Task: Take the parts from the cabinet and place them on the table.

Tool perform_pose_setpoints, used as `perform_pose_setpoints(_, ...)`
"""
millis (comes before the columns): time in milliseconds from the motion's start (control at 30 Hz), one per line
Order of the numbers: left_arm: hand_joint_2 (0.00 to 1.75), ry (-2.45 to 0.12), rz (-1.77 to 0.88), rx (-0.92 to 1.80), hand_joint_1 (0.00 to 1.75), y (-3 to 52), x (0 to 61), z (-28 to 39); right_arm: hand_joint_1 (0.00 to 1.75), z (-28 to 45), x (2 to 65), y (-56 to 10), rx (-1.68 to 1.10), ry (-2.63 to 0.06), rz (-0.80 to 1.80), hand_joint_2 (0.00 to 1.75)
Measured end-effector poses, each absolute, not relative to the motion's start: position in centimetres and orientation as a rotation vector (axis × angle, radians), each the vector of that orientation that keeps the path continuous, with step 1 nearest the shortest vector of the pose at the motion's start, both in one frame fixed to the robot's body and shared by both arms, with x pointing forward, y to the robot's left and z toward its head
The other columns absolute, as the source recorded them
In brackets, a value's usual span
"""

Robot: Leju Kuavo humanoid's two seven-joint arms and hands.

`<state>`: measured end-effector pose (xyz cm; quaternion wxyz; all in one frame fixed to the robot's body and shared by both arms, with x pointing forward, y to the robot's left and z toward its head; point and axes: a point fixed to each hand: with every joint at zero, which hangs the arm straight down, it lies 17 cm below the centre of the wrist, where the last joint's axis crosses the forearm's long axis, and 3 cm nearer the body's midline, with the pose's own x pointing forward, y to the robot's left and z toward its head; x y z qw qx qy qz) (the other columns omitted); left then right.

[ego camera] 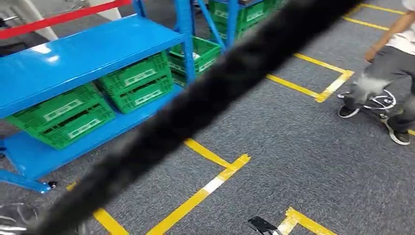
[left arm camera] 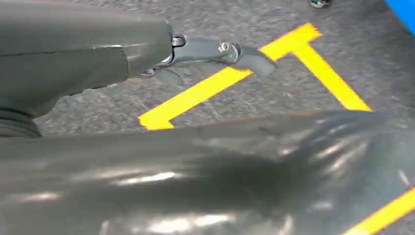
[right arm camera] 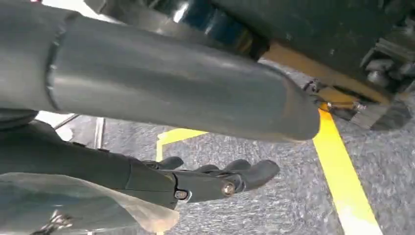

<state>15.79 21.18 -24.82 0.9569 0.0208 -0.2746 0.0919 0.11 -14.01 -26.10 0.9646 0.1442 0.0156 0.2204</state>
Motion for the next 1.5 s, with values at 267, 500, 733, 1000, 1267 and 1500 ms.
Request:
perform_pose_setpoints(267, 0.00, -0.554, 0.183, 0.041, 0.00, 21.0, 15.9, -24.8, 0.00, -26.2, -0.1, -14.2, 0.285, 0.042, 0.447, 0.00)
perform_pose_setpoints(500, 0.00, -0.551, 0.176, 0.044, 0.00, 20.9, 15.8, -24.8, 0.00, -26.0, -0.6, -14.1, 0.304, 0.061, 0.446, 0.00)
perform_pose_setpoints(733, 0.00, -0.550, 0.176, 0.045, 0.00, 21.0, 16.0, -24.8, 0.00, -26.3, -0.6, -14.6, 0.267, 0.066, 0.431, 0.00)
perform_pose_setpoints(1000, 0.00, -0.546, 0.176, 0.053, 0.00, 21.3, 15.8, -24.9, 0.00, -26.3, -0.3, -14.7, 0.264, 0.062, 0.430, 0.00)
perform_pose_setpoints(1267, 0.00, -0.543, 0.177, 0.051, 0.00, 21.2, 15.5, -25.0, 0.00, -26.4, 0.1, -15.0, 0.249, 0.049, 0.428, 0.00)
perform_pose_setpoints(1500, 0.00, -0.542, 0.179, 0.051, 0.00, 21.1, 15.6, -25.0, 0.00, -26.5, 0.0, -15.3, 0.243, 0.048, 0.437, 0.00)
